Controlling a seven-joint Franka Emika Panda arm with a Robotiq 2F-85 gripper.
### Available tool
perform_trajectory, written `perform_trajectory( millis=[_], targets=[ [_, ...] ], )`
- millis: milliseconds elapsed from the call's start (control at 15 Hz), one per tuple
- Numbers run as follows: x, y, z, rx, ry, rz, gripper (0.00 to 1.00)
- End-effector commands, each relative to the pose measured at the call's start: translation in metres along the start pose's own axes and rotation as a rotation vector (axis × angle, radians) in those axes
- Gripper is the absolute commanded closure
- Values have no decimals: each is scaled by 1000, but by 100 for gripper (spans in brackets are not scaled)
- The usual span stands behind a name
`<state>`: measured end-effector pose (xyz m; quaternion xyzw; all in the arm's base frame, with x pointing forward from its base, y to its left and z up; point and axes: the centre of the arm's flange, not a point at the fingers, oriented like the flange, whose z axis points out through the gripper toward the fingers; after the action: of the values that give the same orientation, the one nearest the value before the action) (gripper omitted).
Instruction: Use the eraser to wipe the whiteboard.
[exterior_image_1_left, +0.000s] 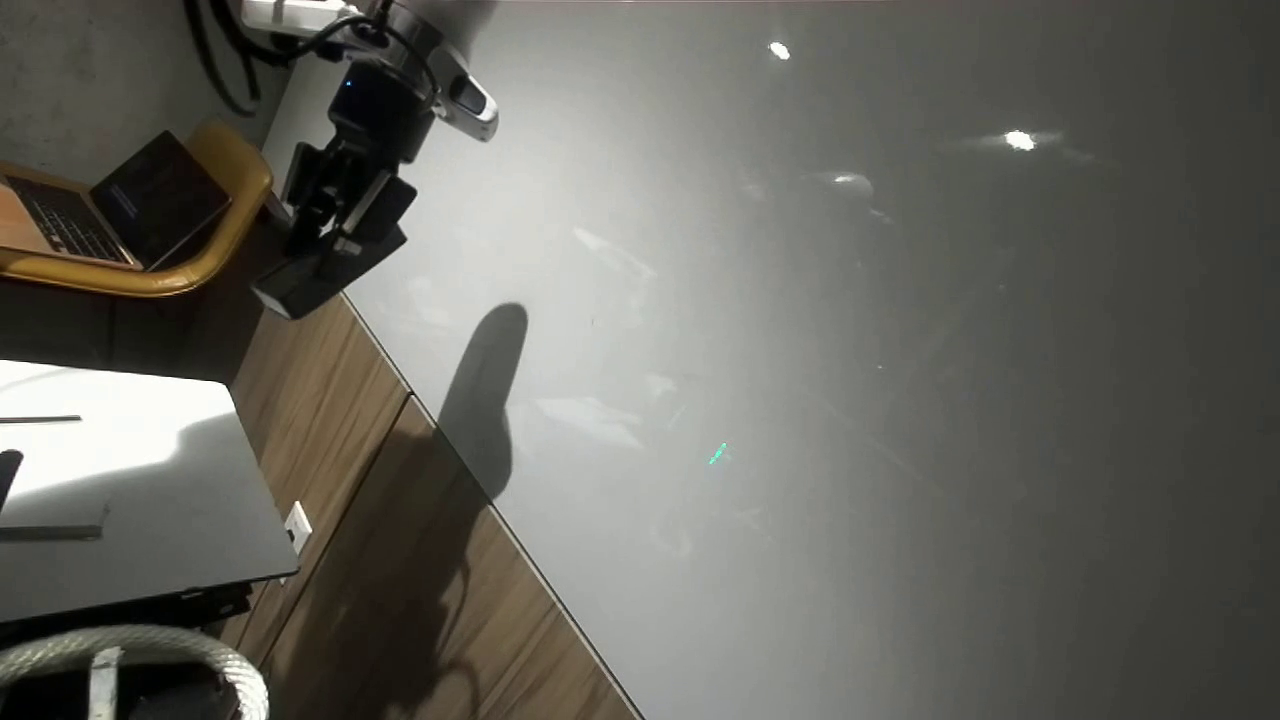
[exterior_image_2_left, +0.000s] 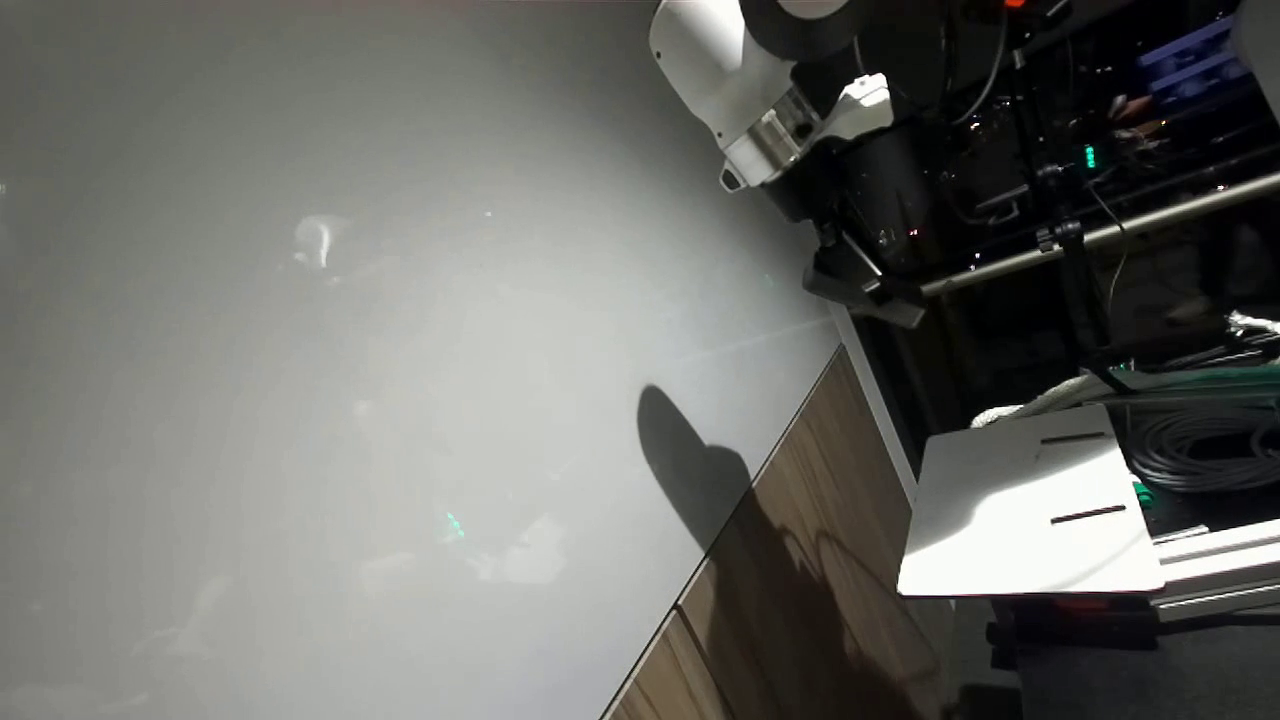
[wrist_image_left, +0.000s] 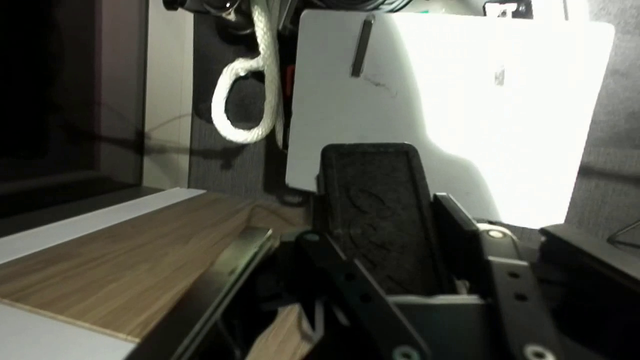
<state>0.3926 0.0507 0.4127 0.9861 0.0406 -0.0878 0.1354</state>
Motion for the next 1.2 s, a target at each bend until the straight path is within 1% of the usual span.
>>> perform_trajectory(
  millis=[0, 200, 467, 667, 933, 1133],
  targets=[
    [-17, -1, 37, 92, -68, -17, 72],
    [-18, -4, 61, 168, -124, -26, 72],
    [0, -4, 79, 220, -125, -32, 72],
    [13, -3, 93, 243, -123, -26, 72],
    [21, -4, 126, 251, -148, -25, 72],
    [28, -7, 137, 257, -157, -26, 72]
  ],
)
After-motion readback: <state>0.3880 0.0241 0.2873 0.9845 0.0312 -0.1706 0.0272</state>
